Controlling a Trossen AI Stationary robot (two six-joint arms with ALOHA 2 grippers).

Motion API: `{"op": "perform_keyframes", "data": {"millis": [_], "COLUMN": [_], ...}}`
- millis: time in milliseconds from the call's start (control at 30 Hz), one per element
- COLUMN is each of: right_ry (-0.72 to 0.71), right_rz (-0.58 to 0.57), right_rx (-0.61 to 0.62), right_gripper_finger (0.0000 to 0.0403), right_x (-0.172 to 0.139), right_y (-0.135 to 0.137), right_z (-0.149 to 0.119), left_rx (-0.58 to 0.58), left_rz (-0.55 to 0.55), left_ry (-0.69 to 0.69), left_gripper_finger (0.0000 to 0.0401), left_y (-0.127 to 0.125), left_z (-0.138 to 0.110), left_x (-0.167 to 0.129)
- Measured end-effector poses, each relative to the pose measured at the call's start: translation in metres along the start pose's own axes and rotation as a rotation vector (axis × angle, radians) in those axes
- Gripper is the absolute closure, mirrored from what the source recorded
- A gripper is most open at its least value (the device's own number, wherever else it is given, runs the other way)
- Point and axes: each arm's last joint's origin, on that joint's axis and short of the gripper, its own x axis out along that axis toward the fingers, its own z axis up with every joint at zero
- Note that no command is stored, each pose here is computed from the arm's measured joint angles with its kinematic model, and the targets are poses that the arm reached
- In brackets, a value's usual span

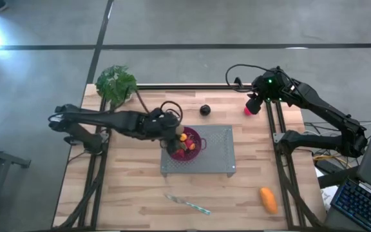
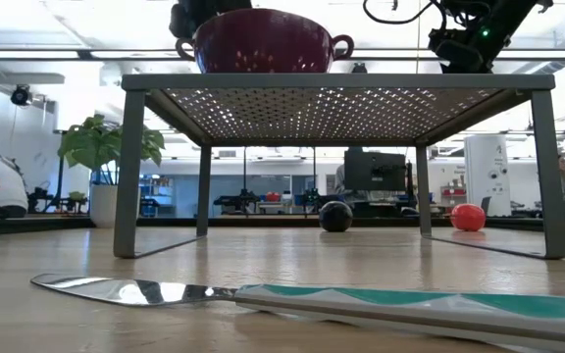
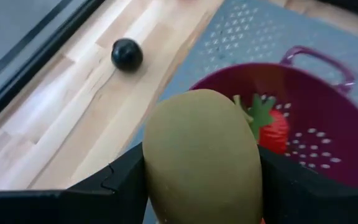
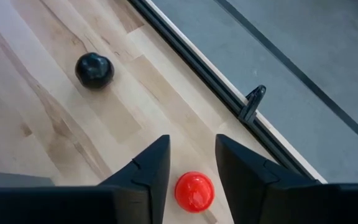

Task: Pick & Place Fruit
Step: Put the kiwi into the purple strainer bowl

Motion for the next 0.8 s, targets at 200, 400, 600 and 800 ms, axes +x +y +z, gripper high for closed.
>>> {"op": "perform_keyframes", "data": {"millis": [200, 400, 600, 800], "right_ry": [0.000, 0.000, -0.001, -0.001], "right_rz": [0.000, 0.000, 0.000, 0.000], "right_rx": [-0.004, -0.005, -0.019, -0.019], "right_gripper_finger": [0.0291, 0.0296, 0.0281, 0.0260], "right_x": [0.000, 0.000, 0.000, 0.000], "right_y": [0.000, 0.000, 0.000, 0.000], "right_z": [0.000, 0.000, 0.000, 0.000], "left_rx": [0.013, 0.000, 0.012, 0.022], "left_rz": [-0.005, -0.015, -0.077, -0.143], "left_ry": [0.041, 0.068, 0.123, 0.157], "left_gripper_finger": [0.0162, 0.0162, 0.0154, 0.0128], "left_y": [-0.004, -0.005, -0.009, -0.008], "left_z": [-0.003, -0.005, -0.007, -0.007], "left_x": [0.010, 0.014, 0.018, 0.017]}}
